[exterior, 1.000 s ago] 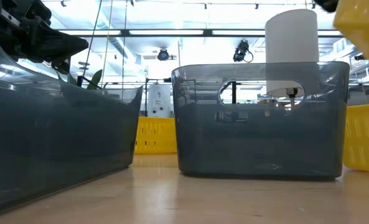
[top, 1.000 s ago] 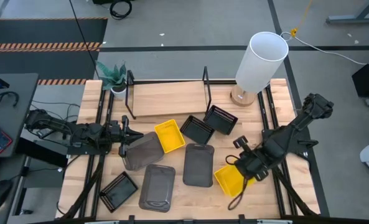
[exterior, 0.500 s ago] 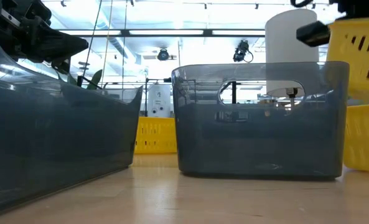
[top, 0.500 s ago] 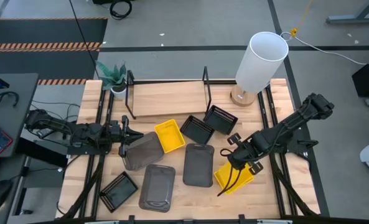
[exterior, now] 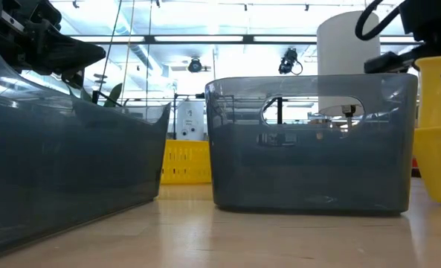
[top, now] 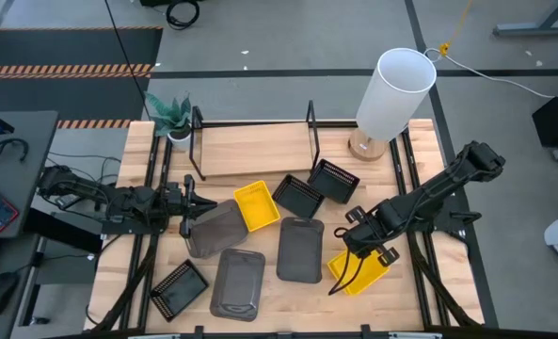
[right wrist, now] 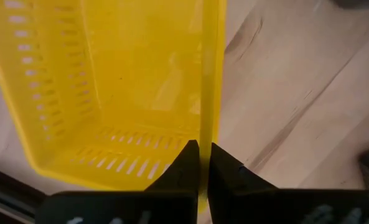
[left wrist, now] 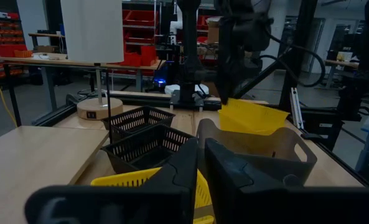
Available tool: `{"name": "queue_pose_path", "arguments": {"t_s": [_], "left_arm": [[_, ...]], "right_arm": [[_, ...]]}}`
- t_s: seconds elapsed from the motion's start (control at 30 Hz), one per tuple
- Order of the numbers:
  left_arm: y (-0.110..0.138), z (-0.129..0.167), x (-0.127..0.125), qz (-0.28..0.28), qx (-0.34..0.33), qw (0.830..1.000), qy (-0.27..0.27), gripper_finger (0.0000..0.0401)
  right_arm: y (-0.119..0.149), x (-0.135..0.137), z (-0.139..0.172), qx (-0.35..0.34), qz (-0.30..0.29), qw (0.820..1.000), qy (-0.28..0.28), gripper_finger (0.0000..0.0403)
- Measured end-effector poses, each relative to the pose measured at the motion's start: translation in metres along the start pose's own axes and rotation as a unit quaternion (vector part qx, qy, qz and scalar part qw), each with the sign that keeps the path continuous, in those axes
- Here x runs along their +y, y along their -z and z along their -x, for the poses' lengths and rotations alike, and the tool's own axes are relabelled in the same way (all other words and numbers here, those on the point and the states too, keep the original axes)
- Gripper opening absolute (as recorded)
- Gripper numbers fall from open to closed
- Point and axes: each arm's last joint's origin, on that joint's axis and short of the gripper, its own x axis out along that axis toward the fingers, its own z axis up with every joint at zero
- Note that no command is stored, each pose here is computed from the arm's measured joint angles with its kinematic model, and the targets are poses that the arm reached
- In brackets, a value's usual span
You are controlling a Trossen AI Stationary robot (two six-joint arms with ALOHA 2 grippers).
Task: Stack baskets on shelf by color
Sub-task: Stack the bottom yellow bin on top of the yellow bin, then stack the top left black bin on top of the black bin
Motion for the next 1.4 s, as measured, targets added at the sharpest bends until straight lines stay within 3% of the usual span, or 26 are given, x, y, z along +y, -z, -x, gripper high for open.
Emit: {"name": "queue_pose_path", "arguments": {"t_s": [0.47,0.87,1.07,1.4], "left_arm": [[0.000,0.000,0.000,0.000,0.000,1.000,0.000,0.0034],[0.000,0.000,0.000,0.000,0.000,1.000,0.000,0.0029],[0.000,0.000,0.000,0.000,0.000,1.000,0.000,0.0032],[0.000,0.000,0.000,0.000,0.000,1.000,0.000,0.0033]], "right_arm": [[-0.002,0.001,-0.002,-0.012,-0.019,1.000,-0.016,0.0054],[-0.006,-0.001,0.000,-0.032,-0.025,0.999,-0.017,0.0159],[-0.013,-0.001,0.020,-0.041,-0.026,0.999,-0.002,0.0191],[-0.029,0.000,0.067,-0.100,-0.045,0.994,0.007,0.0194]]}}
